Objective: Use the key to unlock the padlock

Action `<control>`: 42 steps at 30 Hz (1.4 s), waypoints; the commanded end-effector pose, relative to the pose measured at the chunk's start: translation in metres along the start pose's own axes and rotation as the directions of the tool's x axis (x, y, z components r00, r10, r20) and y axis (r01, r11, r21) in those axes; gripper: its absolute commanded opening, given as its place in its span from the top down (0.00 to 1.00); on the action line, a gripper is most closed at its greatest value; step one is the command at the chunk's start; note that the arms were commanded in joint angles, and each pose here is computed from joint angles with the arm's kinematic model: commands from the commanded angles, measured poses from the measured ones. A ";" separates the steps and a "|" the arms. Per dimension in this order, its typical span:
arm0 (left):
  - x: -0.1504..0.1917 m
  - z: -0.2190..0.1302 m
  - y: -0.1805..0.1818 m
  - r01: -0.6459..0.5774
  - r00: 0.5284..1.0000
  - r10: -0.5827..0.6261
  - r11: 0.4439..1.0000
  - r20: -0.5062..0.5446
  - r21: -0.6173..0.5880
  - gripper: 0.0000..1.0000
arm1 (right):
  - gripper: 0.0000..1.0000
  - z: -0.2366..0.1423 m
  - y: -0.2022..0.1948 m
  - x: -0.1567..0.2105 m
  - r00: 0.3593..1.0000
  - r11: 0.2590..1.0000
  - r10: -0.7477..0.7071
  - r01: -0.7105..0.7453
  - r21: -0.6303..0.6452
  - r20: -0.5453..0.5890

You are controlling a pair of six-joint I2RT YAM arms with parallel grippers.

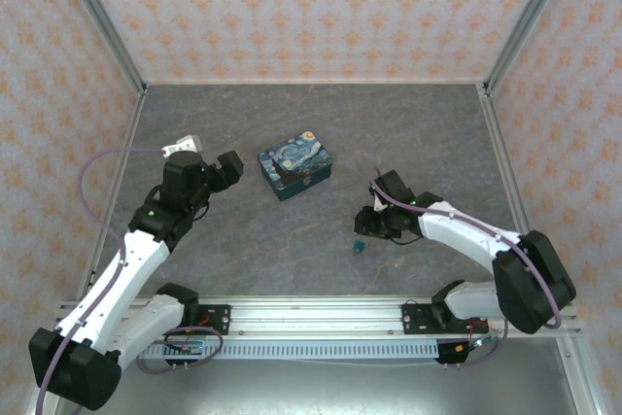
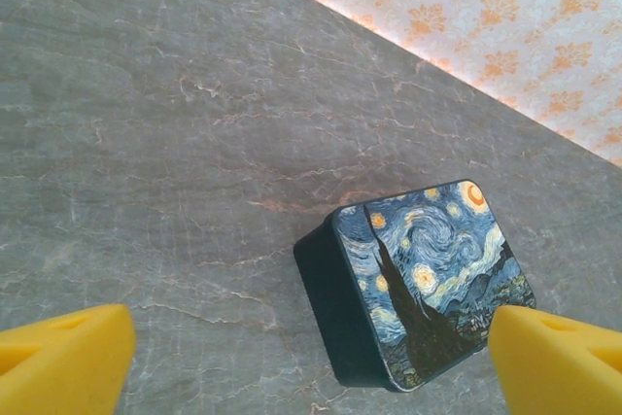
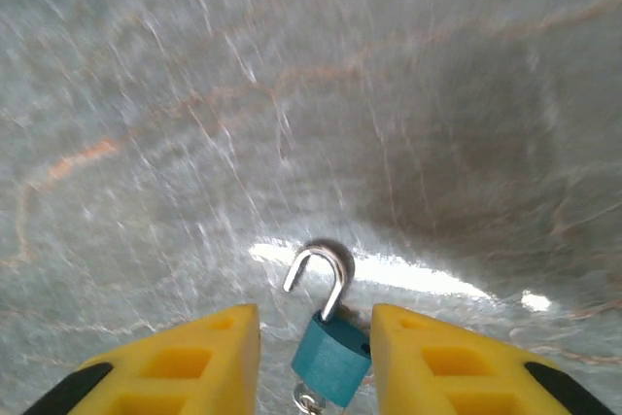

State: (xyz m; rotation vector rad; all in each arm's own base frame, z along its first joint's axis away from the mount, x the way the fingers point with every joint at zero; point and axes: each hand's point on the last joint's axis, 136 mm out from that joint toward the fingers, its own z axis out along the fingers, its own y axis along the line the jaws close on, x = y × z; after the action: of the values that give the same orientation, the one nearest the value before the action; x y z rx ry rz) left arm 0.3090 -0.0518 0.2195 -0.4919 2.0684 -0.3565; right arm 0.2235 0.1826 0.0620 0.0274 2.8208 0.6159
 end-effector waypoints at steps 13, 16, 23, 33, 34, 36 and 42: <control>-0.064 -0.034 0.018 -0.136 0.894 0.175 0.983 0.413 -0.124 0.06 | 0.06 -0.168 -0.044 -0.114 0.629 0.915 -0.305 -0.016 0.404 0.716; -0.062 -0.027 0.037 -0.136 0.872 0.224 0.965 0.436 -0.223 0.05 | 0.01 -0.174 -0.065 -0.121 0.560 0.909 -0.304 -0.071 0.410 0.771; -0.048 0.001 0.062 -0.222 0.873 0.356 0.898 0.332 -0.380 0.05 | 0.01 -0.148 -0.116 -0.135 0.480 0.909 -0.298 -0.123 0.399 0.825; -0.030 0.052 0.076 -0.335 0.850 0.462 0.845 0.254 -0.417 0.05 | 0.01 -0.099 -0.148 -0.159 0.495 0.929 -0.271 -0.091 0.359 0.825; -0.028 0.058 0.077 -0.349 0.847 0.473 0.839 0.242 -0.417 0.05 | 0.01 -0.097 -0.146 -0.162 0.511 0.925 -0.286 -0.072 0.372 0.811; -0.022 0.070 0.077 -0.384 0.840 0.498 0.827 0.217 -0.410 0.06 | 0.01 -0.095 -0.145 -0.166 0.497 0.922 -0.309 -0.052 0.384 0.811; 0.000 0.103 0.081 -0.460 0.827 0.541 0.809 0.155 -0.366 0.06 | 0.01 -0.071 -0.155 -0.172 0.534 0.925 -0.307 -0.029 0.380 0.788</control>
State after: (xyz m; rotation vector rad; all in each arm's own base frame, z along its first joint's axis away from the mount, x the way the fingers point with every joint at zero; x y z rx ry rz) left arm 0.3721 0.0172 0.1269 -0.1825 1.9684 0.3715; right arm 0.3618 -0.0055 0.0848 0.1663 1.9611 -0.0375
